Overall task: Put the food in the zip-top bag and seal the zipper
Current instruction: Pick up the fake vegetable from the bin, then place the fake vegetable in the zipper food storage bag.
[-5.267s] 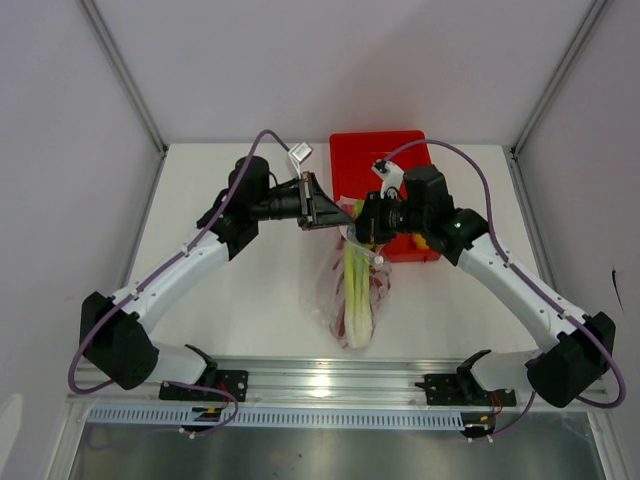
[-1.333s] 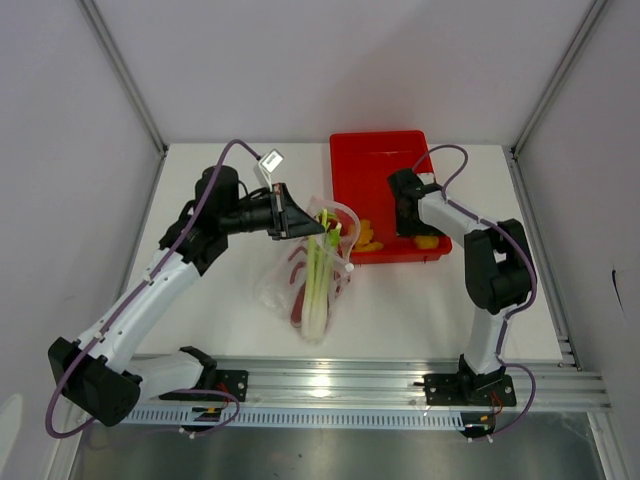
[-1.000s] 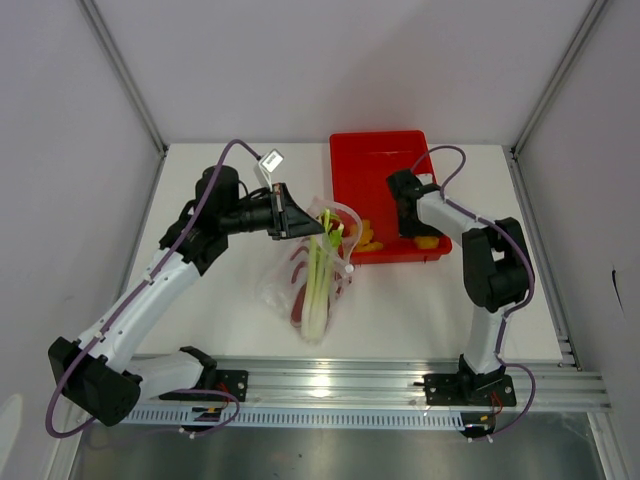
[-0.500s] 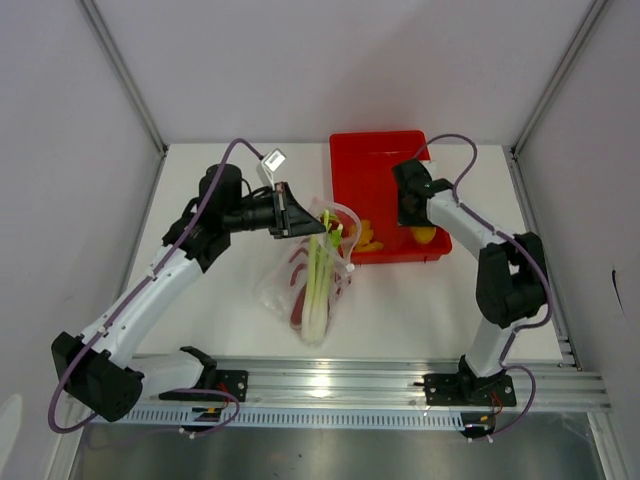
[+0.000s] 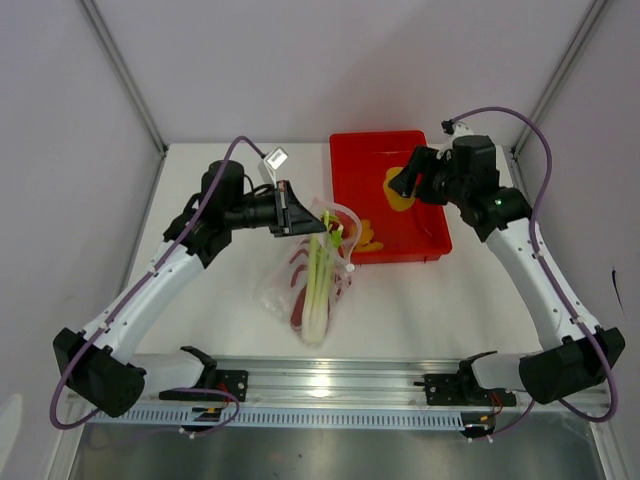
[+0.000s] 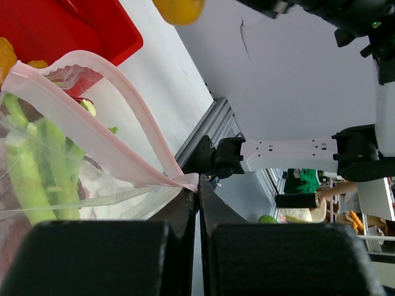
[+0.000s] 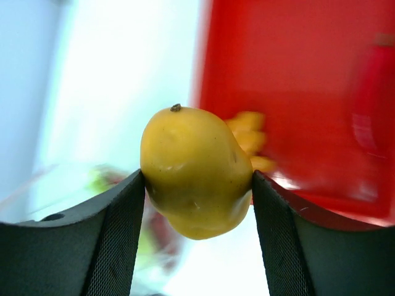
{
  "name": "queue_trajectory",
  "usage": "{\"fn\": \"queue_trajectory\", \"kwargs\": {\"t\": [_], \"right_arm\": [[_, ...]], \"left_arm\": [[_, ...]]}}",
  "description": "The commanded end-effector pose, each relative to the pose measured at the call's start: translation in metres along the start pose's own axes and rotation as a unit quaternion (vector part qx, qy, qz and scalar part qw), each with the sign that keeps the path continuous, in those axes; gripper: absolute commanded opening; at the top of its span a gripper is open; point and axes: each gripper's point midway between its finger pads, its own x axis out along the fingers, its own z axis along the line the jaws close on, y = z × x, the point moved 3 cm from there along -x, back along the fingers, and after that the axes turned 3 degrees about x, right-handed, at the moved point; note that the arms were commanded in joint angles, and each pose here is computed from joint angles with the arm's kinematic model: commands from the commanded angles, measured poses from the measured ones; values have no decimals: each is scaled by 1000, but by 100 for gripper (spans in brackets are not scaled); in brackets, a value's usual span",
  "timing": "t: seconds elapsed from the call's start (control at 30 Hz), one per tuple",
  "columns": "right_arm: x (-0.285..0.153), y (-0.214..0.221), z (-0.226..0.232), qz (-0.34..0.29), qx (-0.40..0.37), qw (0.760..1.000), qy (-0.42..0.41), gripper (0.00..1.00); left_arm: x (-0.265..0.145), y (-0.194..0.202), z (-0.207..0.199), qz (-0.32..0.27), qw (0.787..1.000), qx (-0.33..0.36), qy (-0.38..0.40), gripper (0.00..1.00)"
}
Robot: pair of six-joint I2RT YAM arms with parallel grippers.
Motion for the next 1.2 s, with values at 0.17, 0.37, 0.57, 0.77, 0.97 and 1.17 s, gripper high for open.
{"fn": "queue_trajectory", "kwargs": {"t": [0.17, 0.37, 0.57, 0.77, 0.97, 1.17], "right_arm": [[-13, 23, 98, 90, 60, 962, -251, 23], [-15, 44, 120, 131, 58, 949, -282, 25], [-18, 72, 127, 174, 38, 944, -279, 28], [-24, 99, 127, 208, 16, 938, -278, 34], [-26, 111, 123, 219, 4, 936, -276, 64], [-33, 92, 123, 188, -7, 944, -271, 81]], "left_arm": [[-8, -14, -29, -16, 998, 41, 32, 0], [-9, -13, -33, -17, 998, 44, 31, 1], [-9, -13, -35, -19, 998, 47, 33, 1], [-14, -16, -41, -26, 998, 54, 33, 1], [-16, -16, -43, -28, 997, 56, 33, 1], [-18, -15, -45, -29, 997, 59, 31, 1]]}}
